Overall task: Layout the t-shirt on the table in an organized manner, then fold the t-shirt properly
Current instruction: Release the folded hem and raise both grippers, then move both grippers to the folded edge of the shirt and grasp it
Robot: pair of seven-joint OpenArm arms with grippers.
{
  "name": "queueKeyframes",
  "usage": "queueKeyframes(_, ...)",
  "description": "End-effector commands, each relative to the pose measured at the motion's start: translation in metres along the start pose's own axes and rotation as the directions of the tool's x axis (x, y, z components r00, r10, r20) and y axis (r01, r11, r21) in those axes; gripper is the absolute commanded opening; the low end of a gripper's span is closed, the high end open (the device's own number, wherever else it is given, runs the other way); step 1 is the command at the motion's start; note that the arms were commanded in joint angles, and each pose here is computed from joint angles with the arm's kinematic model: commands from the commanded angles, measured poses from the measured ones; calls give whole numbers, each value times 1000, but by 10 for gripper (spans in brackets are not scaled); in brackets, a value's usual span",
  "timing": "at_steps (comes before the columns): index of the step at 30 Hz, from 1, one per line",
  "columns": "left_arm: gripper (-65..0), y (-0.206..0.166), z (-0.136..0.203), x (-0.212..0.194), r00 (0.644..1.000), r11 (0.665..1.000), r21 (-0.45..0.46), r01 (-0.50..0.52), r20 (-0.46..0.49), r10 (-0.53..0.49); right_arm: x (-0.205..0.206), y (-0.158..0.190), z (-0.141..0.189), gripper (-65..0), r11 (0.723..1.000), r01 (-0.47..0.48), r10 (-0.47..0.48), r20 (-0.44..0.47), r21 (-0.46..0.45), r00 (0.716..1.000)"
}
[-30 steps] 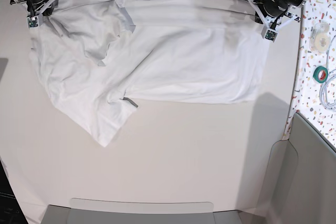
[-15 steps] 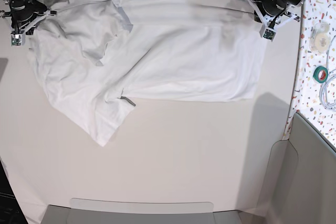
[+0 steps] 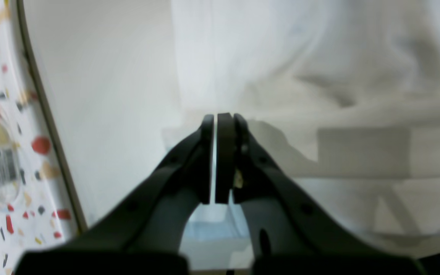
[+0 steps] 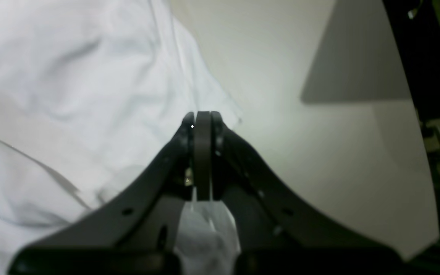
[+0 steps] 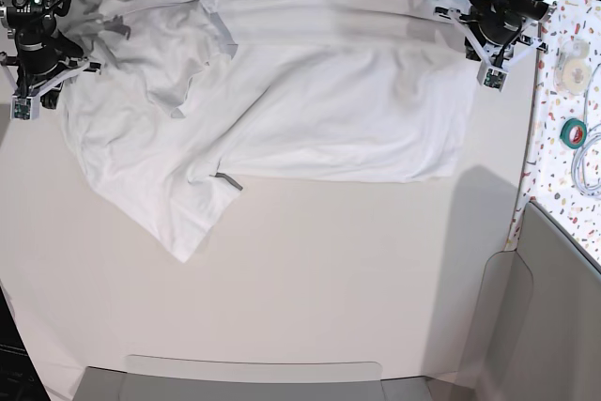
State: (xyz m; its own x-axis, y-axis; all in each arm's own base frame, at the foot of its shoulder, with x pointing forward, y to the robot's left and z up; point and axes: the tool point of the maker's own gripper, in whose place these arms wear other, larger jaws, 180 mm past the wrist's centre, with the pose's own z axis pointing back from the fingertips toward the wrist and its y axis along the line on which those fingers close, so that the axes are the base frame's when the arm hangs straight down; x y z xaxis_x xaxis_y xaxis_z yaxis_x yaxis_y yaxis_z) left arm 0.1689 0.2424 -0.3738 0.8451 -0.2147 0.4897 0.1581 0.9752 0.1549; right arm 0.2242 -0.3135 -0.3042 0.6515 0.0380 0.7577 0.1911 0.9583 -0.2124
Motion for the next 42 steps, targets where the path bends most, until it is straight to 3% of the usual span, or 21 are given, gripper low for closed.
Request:
queueKeyframes(1,-650,5,4,17,998,1000,14,6,54,-7,15,-4,2,-650,1000,-3,4,52,-15,999)
queueKeyframes(5,-644,7,3,32,996,1000,21,0,90,-2,27,1,0,-650,1000,22,-21,88,-9,996)
queueKeyframes(10,-588,9,2,47,992,1000,24,-10,130,7,41,2,-3,-650,999,31,-30,122,-7,992)
queueKeyframes(23,-538,35,8,132,967,996,77,-37,254,16,97,3,-8,-650,997,77,-75,256,4,964)
queueKeyframes(30,-445,59,-15,150,962,990,63,-126,250,106,101,8,-33,-650,990,136,-141,108,45,984)
queueKeyframes(35,-443,100,-28,147,899,938,-115,-327,269,346,118,34,-45,-650,989,94,-107,109,117,988)
queueKeyframes(39,-443,137,-33,136,822,850,-256,-461,236,518,125,58,-48,-510,985,35,-54,112,167,992)
queueKeyframes(42,-443,141,-36,129,787,801,-328,-500,213,579,122,72,-53,-407,980,13,-32,94,201,995)
